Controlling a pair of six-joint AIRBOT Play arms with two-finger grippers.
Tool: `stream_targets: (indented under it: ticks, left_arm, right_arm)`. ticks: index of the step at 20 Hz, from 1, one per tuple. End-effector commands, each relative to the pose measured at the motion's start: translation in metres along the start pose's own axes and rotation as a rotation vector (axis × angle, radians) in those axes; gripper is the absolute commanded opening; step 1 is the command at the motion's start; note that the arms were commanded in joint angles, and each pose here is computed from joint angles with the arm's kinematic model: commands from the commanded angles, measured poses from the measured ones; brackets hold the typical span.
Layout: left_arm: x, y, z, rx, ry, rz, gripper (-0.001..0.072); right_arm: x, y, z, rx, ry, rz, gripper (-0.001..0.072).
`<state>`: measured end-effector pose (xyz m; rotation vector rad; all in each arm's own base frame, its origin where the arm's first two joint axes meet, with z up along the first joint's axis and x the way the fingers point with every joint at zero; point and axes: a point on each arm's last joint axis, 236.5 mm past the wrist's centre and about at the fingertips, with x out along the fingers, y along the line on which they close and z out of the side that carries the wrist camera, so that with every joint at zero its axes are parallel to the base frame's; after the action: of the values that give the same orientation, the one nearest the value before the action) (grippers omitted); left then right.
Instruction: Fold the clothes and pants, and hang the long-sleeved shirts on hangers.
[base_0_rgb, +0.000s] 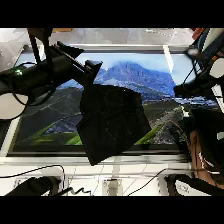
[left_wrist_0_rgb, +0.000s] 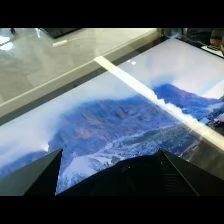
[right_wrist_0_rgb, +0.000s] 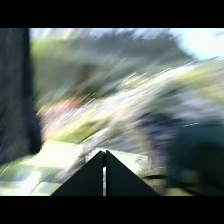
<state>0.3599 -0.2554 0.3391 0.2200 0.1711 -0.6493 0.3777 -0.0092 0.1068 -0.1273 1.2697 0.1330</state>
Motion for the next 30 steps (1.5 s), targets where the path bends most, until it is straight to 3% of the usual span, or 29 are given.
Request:
stream_targets:
  ticks: [1, 2, 3, 4, 6, 8, 9, 11, 14, 20, 22, 23, 24, 27, 30]
  left_arm:
    - [-0.001, 0.009, -0.017, 0.056, 0.075, 0.034, 0.0685]
    - [-0.002, 0.014, -0.025, 0.08, 0.109, 0.053, 0.0685]
    - [-0.003, 0.019, -0.035, 0.085, 0.148, 0.063, 0.0683]
    - [-0.003, 0.019, -0.045, 0.079, 0.189, 0.058, 0.0683]
    - [0.0, 0.016, -0.077, 0.035, 0.312, 0.044, 0.0675]
    - [0.008, 0.014, -0.109, 0.013, 0.418, 0.036, 0.0471]
    - [0.014, 0.015, -0.123, 0.01, 0.448, 0.036, 0.0419]
    - [0.025, 0.017, -0.15, 0.002, 0.5, 0.036, 0.0417]
    - [0.038, 0.019, -0.184, -0.059, 0.564, 0.053, 0.0418]
    - [0.041, 0.077, -0.242, -0.224, 0.679, 0.194, 0.0417]
    - [0.019, 0.106, -0.29, -0.316, 0.813, 0.266, 0.0417]
    - [0.001, 0.116, -0.317, -0.362, 0.899, 0.292, 0.0416]
    - [-0.015, 0.12, -0.339, -0.405, 0.972, 0.294, 0.0414]
    - [-0.053, 0.087, -0.38, -0.53, 1.13, 0.081, 0.0397]
    - [-0.077, 0.038, -0.399, -0.696, 1.181, -0.16, 0.0399]
  right_arm:
    - [0.049, 0.046, -0.028, 0.062, 0.019, 0.515, 0.0044]
    - [0.061, 0.045, -0.033, 0.139, 0.014, 0.554, 0.0099]
    - [0.076, 0.041, -0.043, 0.187, 0.032, 0.556, 0.033]
    - [0.091, 0.043, -0.055, 0.213, 0.066, 0.559, 0.0422]
    - [0.123, 0.05, -0.077, 0.26, 0.125, 0.546, 0.0446]
    - [0.152, 0.055, -0.091, 0.33, 0.171, 0.517, 0.0452]
    - [0.165, 0.058, -0.094, 0.348, 0.192, 0.514, 0.0453]
    - [0.181, 0.072, -0.096, 0.351, 0.241, 0.544, 0.0503]
    - [0.201, 0.098, -0.107, 0.327, 0.346, 0.598, 0.0509]
    - [0.21, 0.125, -0.106, 0.255, 0.39, 0.647, 0.0504]
    - [0.206, 0.135, -0.113, 0.187, 0.415, 0.665, 0.0429]
    - [0.206, 0.136, -0.117, 0.164, 0.425, 0.658, 0.0428]
    - [0.206, 0.135, -0.118, 0.138, 0.424, 0.657, 0.0366]
    - [0.203, 0.136, -0.12, 0.101, 0.423, 0.679, 0.0043]
    - [0.195, 0.145, -0.119, 0.078, 0.417, 0.735, 0.0044]
